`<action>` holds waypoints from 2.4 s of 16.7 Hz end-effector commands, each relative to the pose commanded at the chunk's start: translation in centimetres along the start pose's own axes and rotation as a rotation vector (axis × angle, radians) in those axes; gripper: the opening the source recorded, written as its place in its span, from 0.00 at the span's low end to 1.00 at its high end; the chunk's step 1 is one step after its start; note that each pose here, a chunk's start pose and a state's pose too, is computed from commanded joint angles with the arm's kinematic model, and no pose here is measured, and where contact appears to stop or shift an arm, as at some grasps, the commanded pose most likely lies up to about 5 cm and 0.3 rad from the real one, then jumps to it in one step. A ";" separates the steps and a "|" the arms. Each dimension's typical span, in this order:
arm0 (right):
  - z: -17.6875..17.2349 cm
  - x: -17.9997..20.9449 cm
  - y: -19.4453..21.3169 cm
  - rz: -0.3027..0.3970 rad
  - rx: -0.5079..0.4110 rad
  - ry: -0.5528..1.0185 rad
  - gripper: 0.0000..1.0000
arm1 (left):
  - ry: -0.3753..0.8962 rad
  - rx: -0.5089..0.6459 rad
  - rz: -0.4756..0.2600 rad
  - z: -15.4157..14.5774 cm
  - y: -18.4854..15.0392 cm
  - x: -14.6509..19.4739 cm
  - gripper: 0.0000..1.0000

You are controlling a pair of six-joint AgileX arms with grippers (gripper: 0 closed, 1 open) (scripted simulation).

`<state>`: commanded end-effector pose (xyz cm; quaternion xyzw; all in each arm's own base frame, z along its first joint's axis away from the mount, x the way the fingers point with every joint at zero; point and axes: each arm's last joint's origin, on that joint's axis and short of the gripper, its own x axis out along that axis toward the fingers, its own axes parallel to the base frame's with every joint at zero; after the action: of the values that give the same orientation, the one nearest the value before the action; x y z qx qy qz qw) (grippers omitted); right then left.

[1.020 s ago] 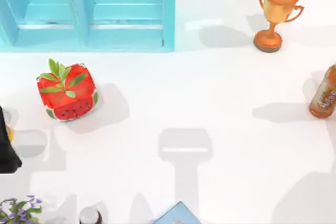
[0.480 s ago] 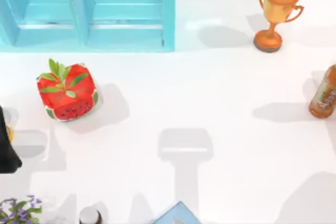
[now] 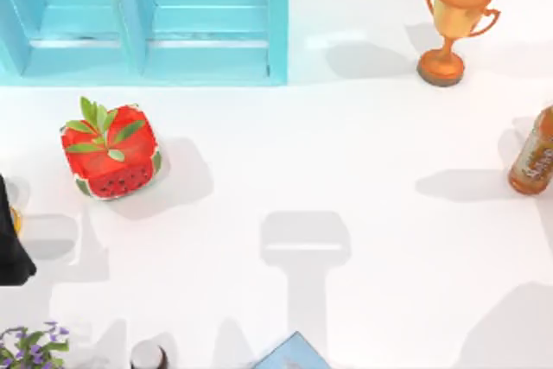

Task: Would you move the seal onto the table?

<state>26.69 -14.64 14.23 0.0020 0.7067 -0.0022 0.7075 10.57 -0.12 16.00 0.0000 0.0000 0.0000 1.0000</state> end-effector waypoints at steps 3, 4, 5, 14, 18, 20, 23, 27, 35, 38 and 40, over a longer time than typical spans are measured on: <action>0.0 0.0 0.0 0.000 0.000 0.000 0.00 | 0.000 0.000 0.000 0.0 0.0 0.0 1.00; 0.0 0.0 0.0 0.000 0.000 0.000 0.00 | 0.000 0.000 0.000 0.0 0.0 0.0 1.00; 0.0 0.0 0.0 0.000 0.000 0.000 0.00 | 0.000 0.000 0.000 0.0 0.0 0.0 1.00; 0.5 -0.9 0.7 -0.008 0.007 -0.003 0.00 | 0.000 0.000 0.000 0.0 0.0 0.0 1.00; 2.6 -3.6 3.2 -0.015 0.089 0.037 0.00 | 0.000 0.000 0.000 0.0 0.0 0.0 1.00; 3.6 -5.9 5.0 -0.029 0.132 0.024 0.00 | 0.000 0.000 0.000 0.0 0.0 0.0 1.00; 3.8 -9.7 8.8 -0.035 0.123 -0.011 0.00 | 0.000 0.000 0.000 0.0 0.0 0.0 1.00; 1.7 -13.5 13.1 -0.015 0.041 -0.025 0.00 | 0.000 0.000 0.000 0.0 0.0 0.0 1.00; 0.2 -14.9 14.9 -0.001 0.006 0.003 0.00 | 0.000 0.000 0.000 0.0 0.0 0.0 1.00; 1.1 -14.9 15.9 -0.007 0.005 -0.006 0.00 | 0.000 0.000 0.000 0.0 0.0 0.0 1.00; 3.0 -14.6 18.1 -0.005 0.002 -0.013 0.00 | 0.000 0.000 0.000 0.0 0.0 0.0 1.00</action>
<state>29.76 3.47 28.81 0.0009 0.7021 -0.0047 0.7121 10.57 -0.12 16.00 0.0000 0.0000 0.0000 1.0000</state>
